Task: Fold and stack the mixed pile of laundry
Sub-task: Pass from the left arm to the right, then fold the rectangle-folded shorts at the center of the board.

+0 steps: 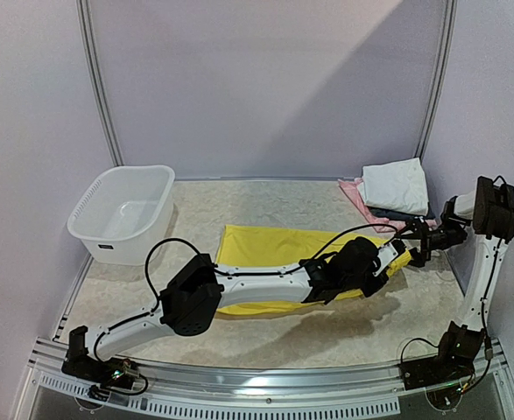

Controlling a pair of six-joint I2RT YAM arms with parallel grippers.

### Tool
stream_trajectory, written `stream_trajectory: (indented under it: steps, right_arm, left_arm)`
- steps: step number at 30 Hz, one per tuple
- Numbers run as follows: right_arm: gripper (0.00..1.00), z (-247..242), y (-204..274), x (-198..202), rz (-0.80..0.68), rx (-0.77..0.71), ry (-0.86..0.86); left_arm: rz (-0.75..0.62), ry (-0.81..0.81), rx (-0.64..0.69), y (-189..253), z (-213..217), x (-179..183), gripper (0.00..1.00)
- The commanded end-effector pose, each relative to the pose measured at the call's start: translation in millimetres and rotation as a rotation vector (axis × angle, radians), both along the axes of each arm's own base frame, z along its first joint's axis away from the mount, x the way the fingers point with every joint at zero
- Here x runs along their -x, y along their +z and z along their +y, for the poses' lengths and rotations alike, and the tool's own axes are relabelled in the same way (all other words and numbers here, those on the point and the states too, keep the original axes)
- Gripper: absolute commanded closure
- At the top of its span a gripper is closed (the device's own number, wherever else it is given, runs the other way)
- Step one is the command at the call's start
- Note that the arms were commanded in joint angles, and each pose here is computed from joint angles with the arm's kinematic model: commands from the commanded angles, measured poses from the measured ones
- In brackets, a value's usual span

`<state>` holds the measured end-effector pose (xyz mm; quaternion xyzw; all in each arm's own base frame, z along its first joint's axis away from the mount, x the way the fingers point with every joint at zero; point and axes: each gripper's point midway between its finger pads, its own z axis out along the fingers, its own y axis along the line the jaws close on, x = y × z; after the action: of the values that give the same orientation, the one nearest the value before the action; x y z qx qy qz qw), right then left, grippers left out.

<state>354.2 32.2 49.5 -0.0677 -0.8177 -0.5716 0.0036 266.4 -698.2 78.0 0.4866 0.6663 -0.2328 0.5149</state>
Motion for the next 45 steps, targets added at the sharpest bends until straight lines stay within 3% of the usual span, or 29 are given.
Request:
stream_trajectory:
  steps: [1, 11, 18, 23, 24, 28, 31, 37, 42, 45]
  right_arm:
    - [0.01, 13.6, 21.7, 25.5, 0.236, -0.085, 0.025]
    - [0.01, 18.7, 14.5, 26.0, 0.253, -0.084, 0.047]
    - [0.18, 30.8, 10.7, 33.2, 0.265, -0.061, 0.110]
    - [0.52, 30.7, 13.9, 30.0, 0.257, -0.072, 0.102]
    - [0.65, 30.4, 14.8, 29.5, 0.256, -0.069, 0.101]
    - [0.98, 26.9, 20.7, 29.3, 0.233, -0.024, 0.124]
    - [1.00, 21.6, 29.2, 25.7, 0.203, 0.034, 0.143]
    - [1.00, 12.7, 60.4, 12.1, 0.117, 0.132, 0.133]
    - [1.00, 11.4, 77.7, 5.3, 0.114, 0.170, 0.105]
    - [1.00, 13.7, 85.1, 1.8, 0.103, 0.173, 0.096]
  left_arm:
    - [0.005, -0.042, -0.047, -18.9, -1.6, 7.5, 1.00]
    - [-0.007, -0.055, -0.056, -21.7, -2.1, 8.5, 1.00]
    - [-0.020, -0.073, -0.079, -26.0, -3.1, 9.8, 1.00]
    - [0.001, -0.116, -0.092, -32.0, -4.4, 16.5, 1.00]
    - [0.006, -0.122, -0.095, -32.9, -4.6, 17.6, 0.97]
    - [-0.007, -0.096, -0.109, -16.9, 1.9, 14.7, 0.65]
    - [-0.019, -0.067, -0.112, 15.8, 17.0, 14.5, 0.53]
    - [0.058, -0.067, -0.096, 75.2, 74.1, 38.1, 0.47]
    - [0.161, 0.125, -0.127, 71.8, 148.5, 17.2, 0.46]
    - [0.234, 0.280, -0.064, 62.4, 182.0, -7.7, 0.47]
